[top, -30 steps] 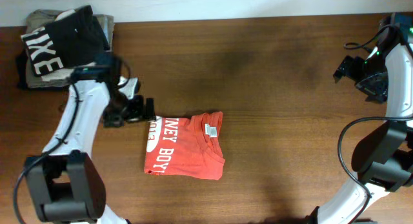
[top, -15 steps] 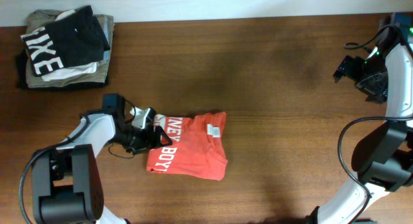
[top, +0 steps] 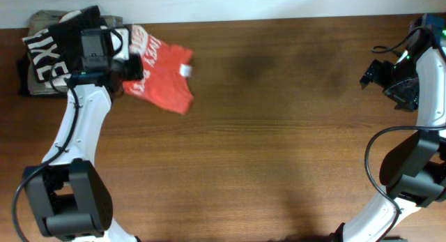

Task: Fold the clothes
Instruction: 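Grasp the folded red shirt's left edge with the left gripper, then carry the folded red shirt onto the clothes stack with the left gripper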

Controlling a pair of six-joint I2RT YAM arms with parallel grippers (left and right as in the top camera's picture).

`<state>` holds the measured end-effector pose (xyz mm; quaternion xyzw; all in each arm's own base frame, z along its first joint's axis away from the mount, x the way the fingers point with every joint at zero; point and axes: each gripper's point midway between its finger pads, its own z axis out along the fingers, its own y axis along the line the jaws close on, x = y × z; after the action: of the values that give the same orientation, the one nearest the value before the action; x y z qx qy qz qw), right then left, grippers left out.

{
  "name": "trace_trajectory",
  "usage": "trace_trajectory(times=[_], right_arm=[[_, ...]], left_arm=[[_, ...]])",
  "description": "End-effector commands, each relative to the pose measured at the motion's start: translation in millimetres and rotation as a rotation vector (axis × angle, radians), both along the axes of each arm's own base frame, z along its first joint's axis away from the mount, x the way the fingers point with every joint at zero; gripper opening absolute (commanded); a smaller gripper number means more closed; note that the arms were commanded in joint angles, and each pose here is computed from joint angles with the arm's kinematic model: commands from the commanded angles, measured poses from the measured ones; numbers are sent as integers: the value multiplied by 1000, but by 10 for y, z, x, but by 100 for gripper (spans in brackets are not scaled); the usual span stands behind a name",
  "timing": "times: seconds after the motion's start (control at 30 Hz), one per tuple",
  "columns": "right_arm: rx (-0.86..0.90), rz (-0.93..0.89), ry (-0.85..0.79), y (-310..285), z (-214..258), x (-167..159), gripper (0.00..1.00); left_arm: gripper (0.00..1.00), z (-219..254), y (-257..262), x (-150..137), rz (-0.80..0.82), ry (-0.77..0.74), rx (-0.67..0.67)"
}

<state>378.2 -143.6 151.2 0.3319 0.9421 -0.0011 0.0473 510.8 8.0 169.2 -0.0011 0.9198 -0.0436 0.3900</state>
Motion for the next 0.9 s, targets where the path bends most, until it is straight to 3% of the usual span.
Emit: trace_trajectory(times=[0.0,0.17,0.3,0.43,0.53,0.87], right_arm=[[-11,-3,-18,-8,62,23,99],[-11,-3,-18,-8,62,23,99],[-11,-3,-18,-8,62,23,99],[-11,-3,-18,-8,62,23,99],[-11,-3,-18,-8,62,23,99],[-11,-3,-18,-8,62,23,99]], left_arm=[[1,258,426,270,108,-141,85],[1,764,1002,467,235,-368,77],[1,1101,1044,542,269,-451,49],[1,1232,1161,553,356,-503,11],[1,1299,1155,571,419,-537,-116],[1,1575,1058,624,421,-592,-259]])
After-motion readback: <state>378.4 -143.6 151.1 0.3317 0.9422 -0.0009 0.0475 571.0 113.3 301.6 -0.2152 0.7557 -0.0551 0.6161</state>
